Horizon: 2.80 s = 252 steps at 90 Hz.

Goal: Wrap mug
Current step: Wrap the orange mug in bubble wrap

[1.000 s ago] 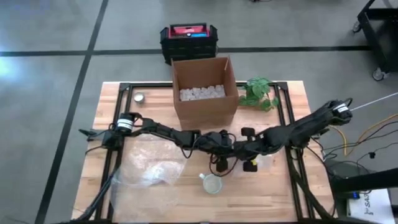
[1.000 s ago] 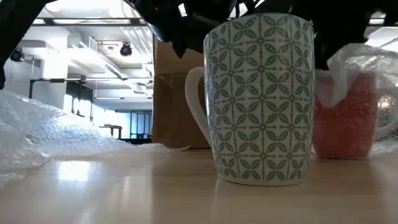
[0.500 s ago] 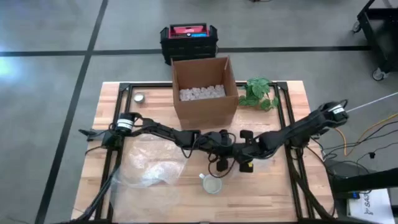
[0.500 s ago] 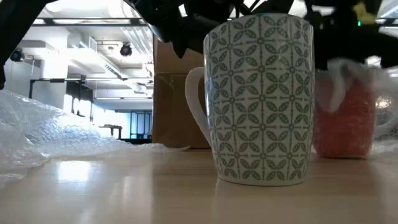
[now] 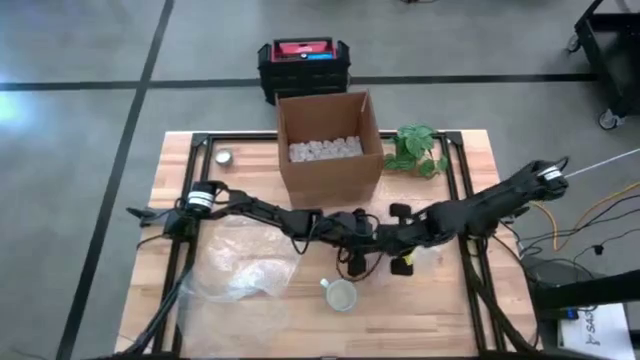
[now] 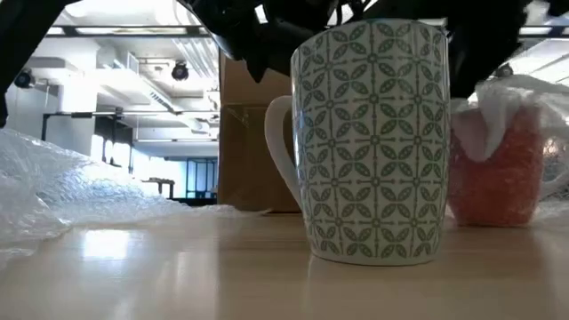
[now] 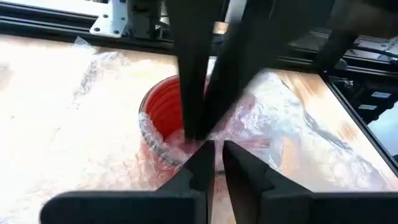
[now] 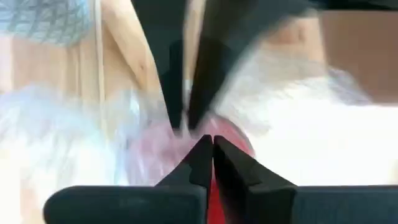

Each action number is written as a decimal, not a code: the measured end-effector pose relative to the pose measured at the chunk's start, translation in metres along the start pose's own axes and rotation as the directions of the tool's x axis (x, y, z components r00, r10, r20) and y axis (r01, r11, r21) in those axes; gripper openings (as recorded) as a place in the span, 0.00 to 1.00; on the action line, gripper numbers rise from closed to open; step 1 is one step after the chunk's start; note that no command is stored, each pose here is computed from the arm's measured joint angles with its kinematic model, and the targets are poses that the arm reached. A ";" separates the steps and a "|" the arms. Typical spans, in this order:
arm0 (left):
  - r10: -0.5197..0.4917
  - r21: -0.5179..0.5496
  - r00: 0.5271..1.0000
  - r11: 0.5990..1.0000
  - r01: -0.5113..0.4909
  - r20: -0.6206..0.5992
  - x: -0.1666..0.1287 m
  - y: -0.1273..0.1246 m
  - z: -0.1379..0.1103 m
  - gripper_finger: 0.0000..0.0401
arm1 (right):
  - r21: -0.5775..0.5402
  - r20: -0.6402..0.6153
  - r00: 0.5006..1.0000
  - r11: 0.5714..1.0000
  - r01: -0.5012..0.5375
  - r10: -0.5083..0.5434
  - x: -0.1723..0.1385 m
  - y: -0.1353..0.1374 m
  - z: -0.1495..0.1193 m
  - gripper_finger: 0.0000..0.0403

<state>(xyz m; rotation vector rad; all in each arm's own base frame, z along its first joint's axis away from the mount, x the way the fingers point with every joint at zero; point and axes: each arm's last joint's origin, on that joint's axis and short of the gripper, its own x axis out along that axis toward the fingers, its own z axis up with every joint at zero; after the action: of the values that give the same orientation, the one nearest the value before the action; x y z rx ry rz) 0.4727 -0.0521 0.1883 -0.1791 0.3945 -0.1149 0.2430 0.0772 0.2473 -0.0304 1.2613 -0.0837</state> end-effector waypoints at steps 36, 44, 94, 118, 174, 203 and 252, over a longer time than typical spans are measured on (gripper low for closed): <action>0.001 0.000 1.000 1.000 -0.001 0.001 0.000 0.000 0.000 0.05 | 0.432 0.064 0.967 0.880 0.197 -0.248 -0.016 -0.057 -0.045 0.12; 0.001 0.000 1.000 1.000 -0.001 0.001 0.000 0.000 0.000 0.05 | 0.514 0.006 0.969 0.832 0.208 -0.245 -0.001 -0.074 -0.058 0.24; 0.000 0.001 1.000 1.000 0.000 0.001 0.000 0.000 0.000 0.05 | 0.727 -0.128 0.973 0.650 0.223 -0.190 0.102 -0.141 -0.110 0.59; -0.006 0.001 1.000 1.000 0.006 0.001 0.000 0.000 0.000 0.05 | 0.702 -0.147 0.977 0.679 0.214 -0.156 0.117 -0.140 -0.115 0.45; -0.009 0.000 1.000 1.000 0.009 0.000 0.000 0.000 0.000 0.05 | 0.581 0.149 0.989 0.807 -0.105 0.022 0.019 -0.117 -0.078 0.00; -0.009 -0.010 1.000 1.000 0.009 0.000 0.000 0.000 0.000 0.05 | 0.445 0.328 0.936 0.853 -0.272 0.128 -0.025 -0.089 -0.068 0.00; -0.008 -0.029 1.000 1.000 0.008 0.011 0.000 0.000 0.001 0.05 | 0.263 0.267 0.925 0.903 -0.341 0.271 -0.012 -0.056 -0.050 0.00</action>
<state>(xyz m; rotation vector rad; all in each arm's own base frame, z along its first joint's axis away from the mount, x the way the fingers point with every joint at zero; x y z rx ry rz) 0.4730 -0.0522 0.1895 -0.2096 0.3851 -0.1164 0.1890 0.0233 0.2469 0.4187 1.0008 0.0004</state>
